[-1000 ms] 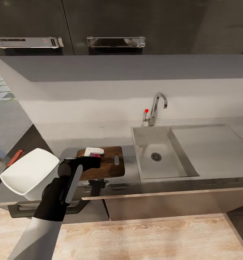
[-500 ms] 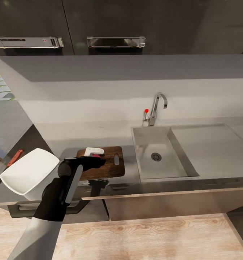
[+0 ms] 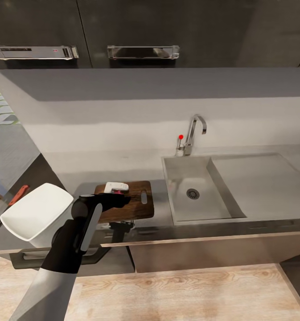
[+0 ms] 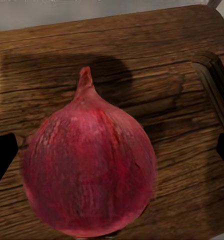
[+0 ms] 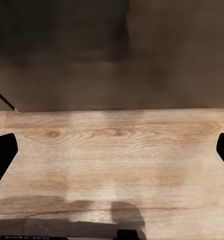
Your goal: In the kitchen, take the Vidalia onion out of the sink, dice it on the chopping board with the paring knife, put the diced onion into the bowl on the countertop, then place both the paring knife and the chopping board into the sink.
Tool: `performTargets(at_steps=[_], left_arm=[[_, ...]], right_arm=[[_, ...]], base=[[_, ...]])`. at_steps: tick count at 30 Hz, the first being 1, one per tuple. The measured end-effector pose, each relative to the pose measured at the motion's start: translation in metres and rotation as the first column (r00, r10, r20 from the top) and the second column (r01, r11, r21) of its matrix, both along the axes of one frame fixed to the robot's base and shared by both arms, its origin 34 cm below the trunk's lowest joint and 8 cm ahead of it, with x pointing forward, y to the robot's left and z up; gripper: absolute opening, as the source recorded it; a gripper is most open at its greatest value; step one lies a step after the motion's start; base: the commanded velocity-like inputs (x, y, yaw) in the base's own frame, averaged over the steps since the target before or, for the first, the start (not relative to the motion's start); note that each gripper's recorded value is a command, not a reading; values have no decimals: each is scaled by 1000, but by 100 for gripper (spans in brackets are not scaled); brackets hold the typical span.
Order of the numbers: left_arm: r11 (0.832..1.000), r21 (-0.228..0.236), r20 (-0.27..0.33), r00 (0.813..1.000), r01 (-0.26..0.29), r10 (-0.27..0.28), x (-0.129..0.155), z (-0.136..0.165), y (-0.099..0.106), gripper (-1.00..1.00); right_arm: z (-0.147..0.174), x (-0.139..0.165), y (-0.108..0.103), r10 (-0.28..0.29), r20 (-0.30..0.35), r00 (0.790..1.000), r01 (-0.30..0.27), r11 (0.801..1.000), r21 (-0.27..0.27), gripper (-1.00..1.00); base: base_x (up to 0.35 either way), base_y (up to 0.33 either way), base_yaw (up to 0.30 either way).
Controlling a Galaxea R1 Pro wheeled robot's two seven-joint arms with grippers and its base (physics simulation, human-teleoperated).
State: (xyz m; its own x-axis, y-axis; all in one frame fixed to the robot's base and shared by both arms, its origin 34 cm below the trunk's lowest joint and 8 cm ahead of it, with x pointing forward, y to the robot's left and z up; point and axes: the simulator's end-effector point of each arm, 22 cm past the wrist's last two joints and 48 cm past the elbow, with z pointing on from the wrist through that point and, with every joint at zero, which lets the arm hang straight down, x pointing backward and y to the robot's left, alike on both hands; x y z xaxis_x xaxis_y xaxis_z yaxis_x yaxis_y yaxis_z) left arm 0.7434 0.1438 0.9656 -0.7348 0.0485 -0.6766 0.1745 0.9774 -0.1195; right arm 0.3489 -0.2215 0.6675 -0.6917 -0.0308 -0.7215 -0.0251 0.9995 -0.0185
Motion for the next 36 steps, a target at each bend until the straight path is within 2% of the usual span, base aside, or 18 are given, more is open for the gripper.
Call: performTargets(at_steps=[6,13,20,36], left_arm=[[1000,0,16,1000,-2,2,1,8,1,100],[1000,-9,88,996,-8,9,8,40,2,100],[1000,-11,121,993,-6,7,9,57,2,100],[1000,-10,145,989,-5,6,9,72,2,100]], right_arm=[[2,2,1,2,7,1000,-2,1000,2,100],[4,6,1,2,19,1000,-2,1000,2,100],[7,10,1,2,29,1000,-2,1000,2,100],[13,18,1,2,55,999,-2,1000,2,100]], base=[[0,0,0],[0,0,0],[-32,0,0],[-293,0,0]])
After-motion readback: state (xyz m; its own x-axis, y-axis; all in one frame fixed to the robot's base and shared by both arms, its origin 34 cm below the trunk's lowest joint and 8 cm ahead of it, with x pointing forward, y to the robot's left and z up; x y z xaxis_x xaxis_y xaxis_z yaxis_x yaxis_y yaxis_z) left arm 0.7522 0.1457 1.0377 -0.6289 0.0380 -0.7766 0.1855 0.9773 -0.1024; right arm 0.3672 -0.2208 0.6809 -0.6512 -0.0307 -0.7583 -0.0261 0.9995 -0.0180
